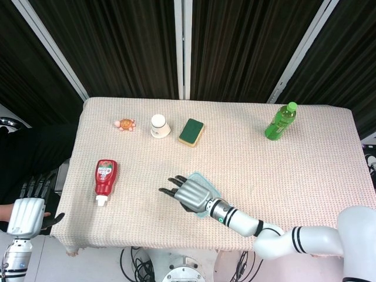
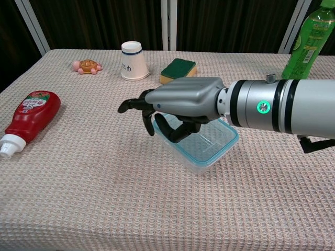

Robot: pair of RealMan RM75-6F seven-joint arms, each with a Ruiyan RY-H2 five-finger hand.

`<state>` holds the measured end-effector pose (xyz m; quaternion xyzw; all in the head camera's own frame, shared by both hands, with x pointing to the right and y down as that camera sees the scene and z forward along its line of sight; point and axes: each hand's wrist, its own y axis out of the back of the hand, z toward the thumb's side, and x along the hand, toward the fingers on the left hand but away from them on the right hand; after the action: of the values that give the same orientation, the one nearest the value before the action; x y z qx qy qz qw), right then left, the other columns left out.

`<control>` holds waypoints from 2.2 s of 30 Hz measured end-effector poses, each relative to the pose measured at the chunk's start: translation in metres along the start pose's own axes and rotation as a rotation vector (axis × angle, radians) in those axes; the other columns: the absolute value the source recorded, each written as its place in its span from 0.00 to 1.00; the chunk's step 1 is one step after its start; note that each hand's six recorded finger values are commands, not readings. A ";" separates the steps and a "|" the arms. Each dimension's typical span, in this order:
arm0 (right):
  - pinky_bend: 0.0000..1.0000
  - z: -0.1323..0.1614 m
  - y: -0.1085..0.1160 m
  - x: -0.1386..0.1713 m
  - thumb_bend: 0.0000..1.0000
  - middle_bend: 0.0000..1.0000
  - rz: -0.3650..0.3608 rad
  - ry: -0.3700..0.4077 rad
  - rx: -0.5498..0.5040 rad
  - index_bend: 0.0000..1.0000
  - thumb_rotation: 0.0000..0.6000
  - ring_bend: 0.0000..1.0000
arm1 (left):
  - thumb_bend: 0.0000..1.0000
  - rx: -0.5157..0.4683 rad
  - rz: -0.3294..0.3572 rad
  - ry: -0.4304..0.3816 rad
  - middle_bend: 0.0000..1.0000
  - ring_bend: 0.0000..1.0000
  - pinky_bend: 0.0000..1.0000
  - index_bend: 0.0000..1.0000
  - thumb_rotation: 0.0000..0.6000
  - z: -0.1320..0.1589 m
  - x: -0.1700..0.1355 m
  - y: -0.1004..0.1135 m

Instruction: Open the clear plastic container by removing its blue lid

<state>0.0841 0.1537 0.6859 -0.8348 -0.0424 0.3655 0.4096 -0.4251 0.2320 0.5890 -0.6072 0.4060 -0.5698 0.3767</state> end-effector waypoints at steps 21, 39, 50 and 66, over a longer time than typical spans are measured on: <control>0.05 -0.108 -0.002 0.112 0.07 0.11 -0.143 -0.319 -0.140 0.00 1.00 0.00 | 0.00 0.000 -0.018 -0.024 0.06 0.00 0.00 0.04 1.00 0.007 0.008 -0.006; 0.00 -0.114 -0.053 0.182 0.00 0.00 -0.201 -0.311 -0.002 0.00 1.00 0.00 | 0.00 0.008 -0.022 -0.059 0.06 0.00 0.00 0.04 1.00 0.027 0.013 -0.004; 0.00 -0.083 -0.036 0.067 0.00 0.00 -0.260 -0.182 -0.035 0.00 1.00 0.00 | 0.00 0.006 -0.020 -0.056 0.06 0.00 0.00 0.04 1.00 0.026 0.011 -0.004; 0.00 -0.092 -0.019 0.083 0.00 0.00 -0.310 -0.215 -0.050 0.00 1.00 0.00 | 0.00 0.010 -0.067 -0.255 0.06 0.00 0.00 0.04 1.00 0.067 0.038 -0.004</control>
<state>0.2081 0.1369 0.6882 -0.7842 -0.2231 0.3841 0.4334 -0.3569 0.1978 0.6027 -0.6859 0.3314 -0.5025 0.4088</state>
